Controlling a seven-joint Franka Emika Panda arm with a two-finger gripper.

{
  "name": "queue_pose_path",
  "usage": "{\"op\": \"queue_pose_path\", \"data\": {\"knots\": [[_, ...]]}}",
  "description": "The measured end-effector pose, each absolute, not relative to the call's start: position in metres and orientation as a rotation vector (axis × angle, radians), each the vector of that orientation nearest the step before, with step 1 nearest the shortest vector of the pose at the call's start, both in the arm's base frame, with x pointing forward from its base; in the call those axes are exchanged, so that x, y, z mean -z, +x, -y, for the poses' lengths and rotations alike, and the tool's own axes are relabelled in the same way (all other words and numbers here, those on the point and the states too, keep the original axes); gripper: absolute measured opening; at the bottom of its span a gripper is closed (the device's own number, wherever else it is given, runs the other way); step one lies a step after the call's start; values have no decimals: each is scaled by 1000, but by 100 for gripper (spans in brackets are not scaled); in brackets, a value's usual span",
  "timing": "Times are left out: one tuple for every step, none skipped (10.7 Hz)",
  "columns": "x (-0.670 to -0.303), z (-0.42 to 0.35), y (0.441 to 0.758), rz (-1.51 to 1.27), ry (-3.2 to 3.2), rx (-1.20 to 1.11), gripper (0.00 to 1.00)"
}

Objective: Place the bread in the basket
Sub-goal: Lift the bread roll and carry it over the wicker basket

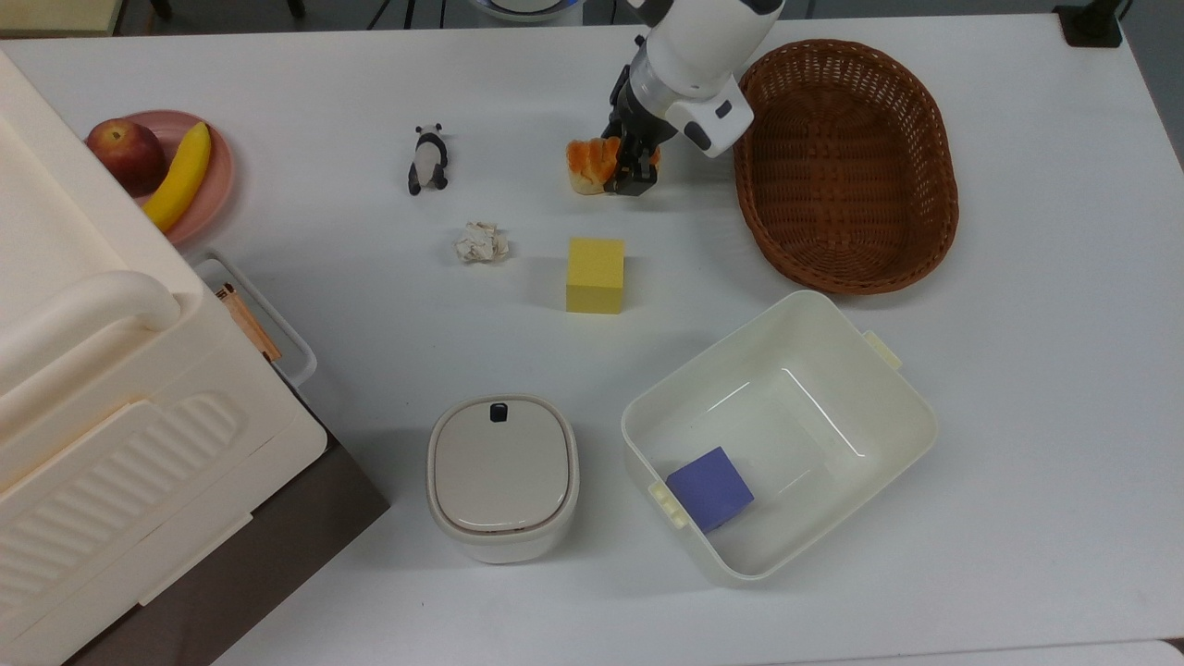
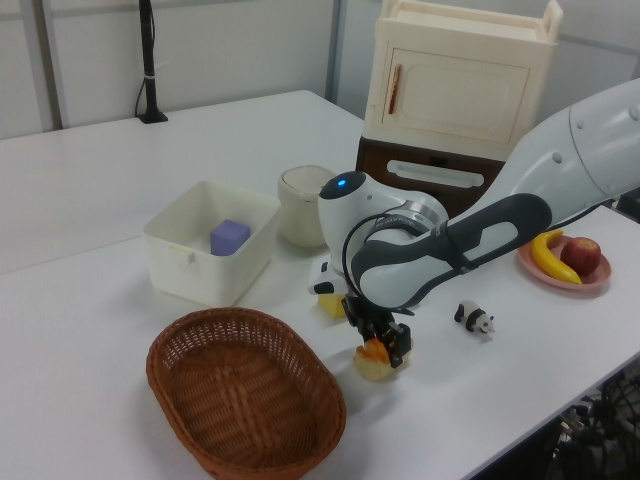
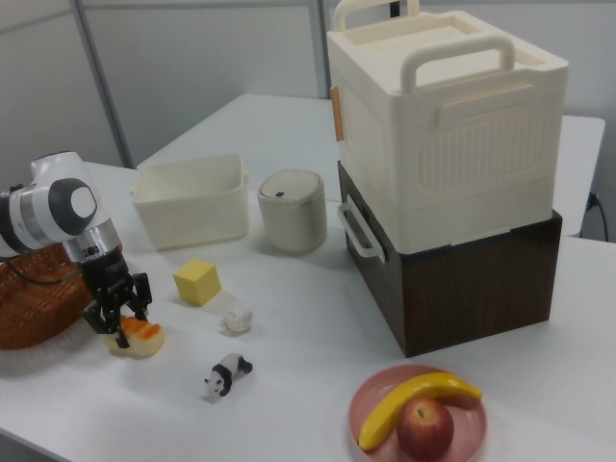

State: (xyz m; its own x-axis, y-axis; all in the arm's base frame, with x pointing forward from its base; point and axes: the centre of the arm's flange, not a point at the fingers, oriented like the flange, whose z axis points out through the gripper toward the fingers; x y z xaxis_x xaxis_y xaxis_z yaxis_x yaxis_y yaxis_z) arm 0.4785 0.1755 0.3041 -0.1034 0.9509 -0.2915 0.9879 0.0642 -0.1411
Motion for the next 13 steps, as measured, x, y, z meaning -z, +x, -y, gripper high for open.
{"op": "queue_pose_path", "data": {"knots": [[-305, -176, 480, -2199, 2017, 455, 47], [-306, -176, 481, -2198, 2017, 451, 35], [-307, -177, 482, -2197, 2017, 447, 28], [-310, -177, 484, -2180, 2031, 437, 18], [-316, -179, 489, -2138, 2065, 410, 13], [-328, -182, 498, -2081, 2106, 360, 12], [-346, -188, 509, -2019, 2146, 291, 12], [-368, -195, 521, -1958, 2182, 211, 12], [-392, -206, 530, -1914, 2208, 129, 12], [-412, -221, 534, -1879, 2226, 60, 12], [-426, -239, 533, -1847, 2244, 5, 13], [-434, -259, 527, -1829, 2255, -33, 13], [-436, -281, 517, -1830, 2255, -53, 13]]}}
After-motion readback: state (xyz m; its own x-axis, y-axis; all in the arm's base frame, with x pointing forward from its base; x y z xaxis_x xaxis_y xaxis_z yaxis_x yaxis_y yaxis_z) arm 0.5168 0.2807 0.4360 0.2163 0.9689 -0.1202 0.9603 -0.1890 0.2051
